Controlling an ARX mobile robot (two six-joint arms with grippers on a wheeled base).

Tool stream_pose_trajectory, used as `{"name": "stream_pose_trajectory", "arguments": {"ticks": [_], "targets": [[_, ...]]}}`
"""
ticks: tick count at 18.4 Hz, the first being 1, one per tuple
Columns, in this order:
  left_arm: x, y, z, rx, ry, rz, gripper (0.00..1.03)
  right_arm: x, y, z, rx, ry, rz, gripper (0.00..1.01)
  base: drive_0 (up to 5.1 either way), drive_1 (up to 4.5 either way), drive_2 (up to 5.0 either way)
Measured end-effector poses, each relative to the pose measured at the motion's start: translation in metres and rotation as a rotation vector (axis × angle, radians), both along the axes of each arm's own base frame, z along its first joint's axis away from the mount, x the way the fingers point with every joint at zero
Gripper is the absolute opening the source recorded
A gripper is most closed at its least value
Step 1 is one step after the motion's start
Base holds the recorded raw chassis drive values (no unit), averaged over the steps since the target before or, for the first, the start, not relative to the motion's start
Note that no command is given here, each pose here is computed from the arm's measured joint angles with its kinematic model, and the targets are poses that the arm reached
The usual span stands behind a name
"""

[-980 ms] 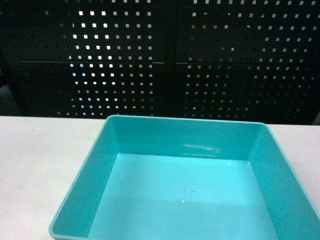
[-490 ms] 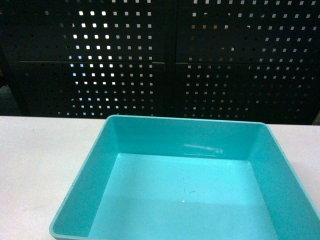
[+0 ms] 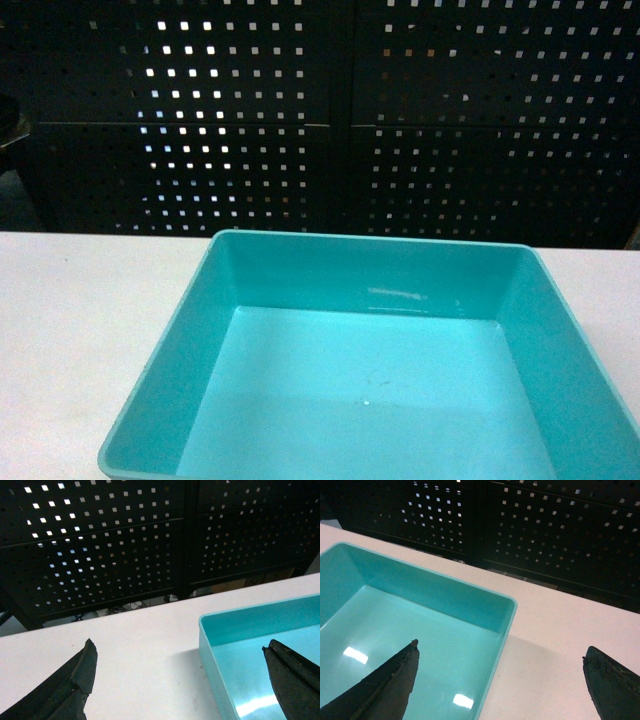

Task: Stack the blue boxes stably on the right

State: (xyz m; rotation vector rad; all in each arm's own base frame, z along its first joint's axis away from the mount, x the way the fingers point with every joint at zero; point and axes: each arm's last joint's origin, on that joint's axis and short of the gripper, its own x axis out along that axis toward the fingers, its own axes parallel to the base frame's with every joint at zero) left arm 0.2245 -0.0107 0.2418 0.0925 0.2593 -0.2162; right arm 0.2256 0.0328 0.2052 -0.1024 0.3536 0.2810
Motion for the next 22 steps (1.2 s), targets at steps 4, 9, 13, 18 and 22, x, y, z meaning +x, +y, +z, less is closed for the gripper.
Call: {"name": "stream_pose_trajectory", "arguments": {"ticks": [4, 9, 13, 18, 22], "targets": [[0.049, -0.014, -0.018, 0.046, 0.239, -0.034, 0.98, 0.049, 0.023, -0.005, -0.100, 0.146, 0.048, 0.98, 0.0, 0.00, 0.0], [0.061, -0.036, -0.053, 0.089, 0.405, -0.050, 0.98, 0.064, 0.020, -0.039, -0.164, 0.244, 0.027, 0.98, 0.0, 0.00, 0.0], [0.067, -0.045, -0.073, 0.088, 0.468, -0.041, 0.98, 0.054, 0.019, -0.077, -0.175, 0.339, 0.059, 0.98, 0.0, 0.00, 0.0], [0.075, -0.044, -0.112, 0.083, 0.586, -0.004, 0.98, 0.055, 0.018, -0.095, -0.176, 0.378, 0.074, 0.98, 0.0, 0.00, 0.0], [0.077, -0.047, -0.127, 0.065, 0.651, 0.010, 0.98, 0.057, 0.014, -0.108, -0.185, 0.410, 0.072, 0.98, 0.0, 0.00, 0.0]]}}
